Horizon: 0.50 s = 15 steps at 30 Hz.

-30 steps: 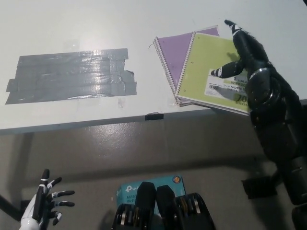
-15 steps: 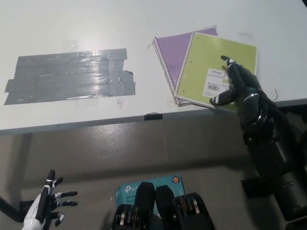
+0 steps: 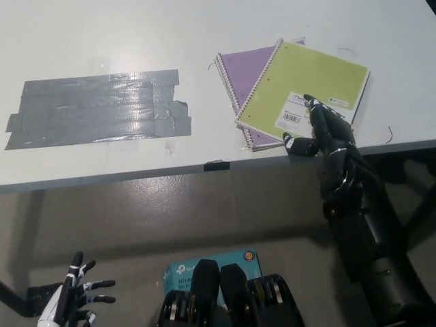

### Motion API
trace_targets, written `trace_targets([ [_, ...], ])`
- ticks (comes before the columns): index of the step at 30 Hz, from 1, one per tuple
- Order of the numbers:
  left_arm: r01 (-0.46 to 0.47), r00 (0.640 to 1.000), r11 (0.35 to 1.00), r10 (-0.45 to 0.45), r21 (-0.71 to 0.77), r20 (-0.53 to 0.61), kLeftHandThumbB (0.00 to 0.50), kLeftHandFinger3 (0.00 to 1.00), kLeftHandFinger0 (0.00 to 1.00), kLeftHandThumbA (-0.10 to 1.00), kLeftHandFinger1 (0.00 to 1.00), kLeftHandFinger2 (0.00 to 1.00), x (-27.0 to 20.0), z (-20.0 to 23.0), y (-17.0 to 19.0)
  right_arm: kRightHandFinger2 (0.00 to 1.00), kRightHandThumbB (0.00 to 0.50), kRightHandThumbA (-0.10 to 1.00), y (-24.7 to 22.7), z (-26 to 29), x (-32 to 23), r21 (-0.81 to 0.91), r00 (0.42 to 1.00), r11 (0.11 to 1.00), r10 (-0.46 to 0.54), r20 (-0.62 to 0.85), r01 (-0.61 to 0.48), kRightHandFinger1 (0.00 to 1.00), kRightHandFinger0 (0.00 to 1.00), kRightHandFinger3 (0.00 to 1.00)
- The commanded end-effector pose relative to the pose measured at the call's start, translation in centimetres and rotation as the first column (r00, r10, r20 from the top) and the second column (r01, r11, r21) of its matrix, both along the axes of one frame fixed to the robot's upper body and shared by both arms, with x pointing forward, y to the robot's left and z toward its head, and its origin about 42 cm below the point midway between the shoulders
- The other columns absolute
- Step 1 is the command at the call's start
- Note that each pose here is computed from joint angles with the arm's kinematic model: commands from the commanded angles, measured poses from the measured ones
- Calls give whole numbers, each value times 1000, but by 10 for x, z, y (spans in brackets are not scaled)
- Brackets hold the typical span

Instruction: The robot uses its right hand to align two notebooks stacked together until they are fully overlapped

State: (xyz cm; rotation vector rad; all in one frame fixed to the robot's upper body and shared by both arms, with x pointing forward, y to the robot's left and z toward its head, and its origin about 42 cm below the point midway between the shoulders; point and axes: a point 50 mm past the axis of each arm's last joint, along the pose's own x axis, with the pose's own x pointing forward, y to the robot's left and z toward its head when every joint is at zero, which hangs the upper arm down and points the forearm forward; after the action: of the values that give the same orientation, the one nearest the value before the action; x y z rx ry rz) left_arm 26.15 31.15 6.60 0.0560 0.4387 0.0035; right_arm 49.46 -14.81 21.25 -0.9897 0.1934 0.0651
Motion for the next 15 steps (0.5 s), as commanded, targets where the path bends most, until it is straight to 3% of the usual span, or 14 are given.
trace_targets([
  [1, 24, 998, 1000, -24, 1, 57, 484, 968, 377, 1000, 484, 625, 1, 5, 0, 1000, 335, 1000, -5, -10, -4, -89, 1000, 996, -4, -15, 2, 1000, 1000, 1000],
  [7, 35, 997, 999, -36, 11, 65, 491, 972, 388, 1000, 477, 618, 4, 6, 0, 1000, 340, 1000, -16, -19, -9, -295, 993, 949, 100, -63, -114, 1000, 1000, 1000],
  [8, 35, 997, 999, -35, 11, 64, 449, 973, 397, 1000, 484, 614, 4, 7, -1, 1000, 348, 1000, -17, -19, -8, -307, 992, 943, 115, -61, -128, 1000, 1000, 1000],
  [10, 38, 997, 999, -38, 9, 67, 446, 976, 394, 1000, 487, 605, 4, 7, 0, 1000, 365, 1000, -18, -18, -7, -346, 989, 926, 138, -58, -150, 1000, 1000, 1000],
  [13, 34, 997, 999, -34, 10, 62, 495, 990, 416, 1000, 495, 597, 4, 7, 0, 1000, 380, 1000, -19, -18, -8, -405, 978, 891, 198, -62, -206, 1000, 1000, 1000],
  [15, 37, 997, 999, -37, 9, 61, 500, 996, 413, 1000, 494, 598, 6, 7, 0, 1000, 381, 1000, -20, -19, -9, -418, 976, 882, 207, -67, -216, 1000, 1000, 1000],
])
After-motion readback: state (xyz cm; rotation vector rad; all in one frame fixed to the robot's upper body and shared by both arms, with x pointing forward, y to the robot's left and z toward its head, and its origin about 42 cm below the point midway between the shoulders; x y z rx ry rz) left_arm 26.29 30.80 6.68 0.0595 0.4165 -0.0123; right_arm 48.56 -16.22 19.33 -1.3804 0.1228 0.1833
